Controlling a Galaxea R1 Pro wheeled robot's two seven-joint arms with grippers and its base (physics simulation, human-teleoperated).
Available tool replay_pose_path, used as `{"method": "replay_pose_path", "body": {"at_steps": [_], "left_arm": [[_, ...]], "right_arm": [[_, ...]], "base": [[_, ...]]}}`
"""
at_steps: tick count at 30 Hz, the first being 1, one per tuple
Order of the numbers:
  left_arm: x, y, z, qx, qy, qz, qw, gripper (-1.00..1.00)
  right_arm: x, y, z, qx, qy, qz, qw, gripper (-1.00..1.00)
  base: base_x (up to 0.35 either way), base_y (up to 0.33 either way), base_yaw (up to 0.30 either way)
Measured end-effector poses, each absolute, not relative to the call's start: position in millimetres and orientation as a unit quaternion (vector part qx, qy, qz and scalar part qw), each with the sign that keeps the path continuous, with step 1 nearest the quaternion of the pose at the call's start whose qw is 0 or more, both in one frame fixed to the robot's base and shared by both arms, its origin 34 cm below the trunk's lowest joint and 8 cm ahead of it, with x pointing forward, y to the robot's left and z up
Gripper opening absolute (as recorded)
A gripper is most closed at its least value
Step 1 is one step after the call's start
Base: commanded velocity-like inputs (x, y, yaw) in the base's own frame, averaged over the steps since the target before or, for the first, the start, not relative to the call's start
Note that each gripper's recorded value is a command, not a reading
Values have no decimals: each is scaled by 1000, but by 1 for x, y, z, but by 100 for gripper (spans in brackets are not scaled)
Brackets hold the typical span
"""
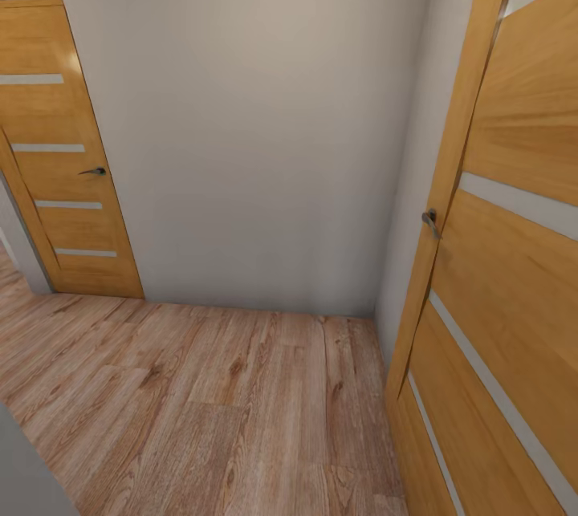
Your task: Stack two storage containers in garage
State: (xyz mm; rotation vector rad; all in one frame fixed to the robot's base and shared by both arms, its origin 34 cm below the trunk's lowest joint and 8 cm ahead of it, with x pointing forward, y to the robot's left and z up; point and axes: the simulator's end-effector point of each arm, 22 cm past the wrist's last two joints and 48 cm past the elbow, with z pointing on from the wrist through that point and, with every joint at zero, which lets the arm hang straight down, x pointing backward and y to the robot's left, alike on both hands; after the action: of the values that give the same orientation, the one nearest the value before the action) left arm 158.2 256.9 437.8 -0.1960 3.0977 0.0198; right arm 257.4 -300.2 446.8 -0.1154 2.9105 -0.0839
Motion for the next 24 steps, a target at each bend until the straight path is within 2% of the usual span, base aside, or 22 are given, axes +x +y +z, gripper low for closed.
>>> {"method": "replay_pose_path", "body": {"at_steps": [13,19,24], "left_arm": [[161,261,438,-65,998,9,22,100],[161,262,438,-66,998,10,22,100],[161,263,438,-66,998,10,22,100]], "right_arm": [[257,-296,446,-44,992,-26,113,100],[257,-296,446,-44,992,-26,113,100],[257,-296,446,-44,992,-26,113,100]], "base": [[0,-3,0],[0,-160,0],[0,-42,0]]}}
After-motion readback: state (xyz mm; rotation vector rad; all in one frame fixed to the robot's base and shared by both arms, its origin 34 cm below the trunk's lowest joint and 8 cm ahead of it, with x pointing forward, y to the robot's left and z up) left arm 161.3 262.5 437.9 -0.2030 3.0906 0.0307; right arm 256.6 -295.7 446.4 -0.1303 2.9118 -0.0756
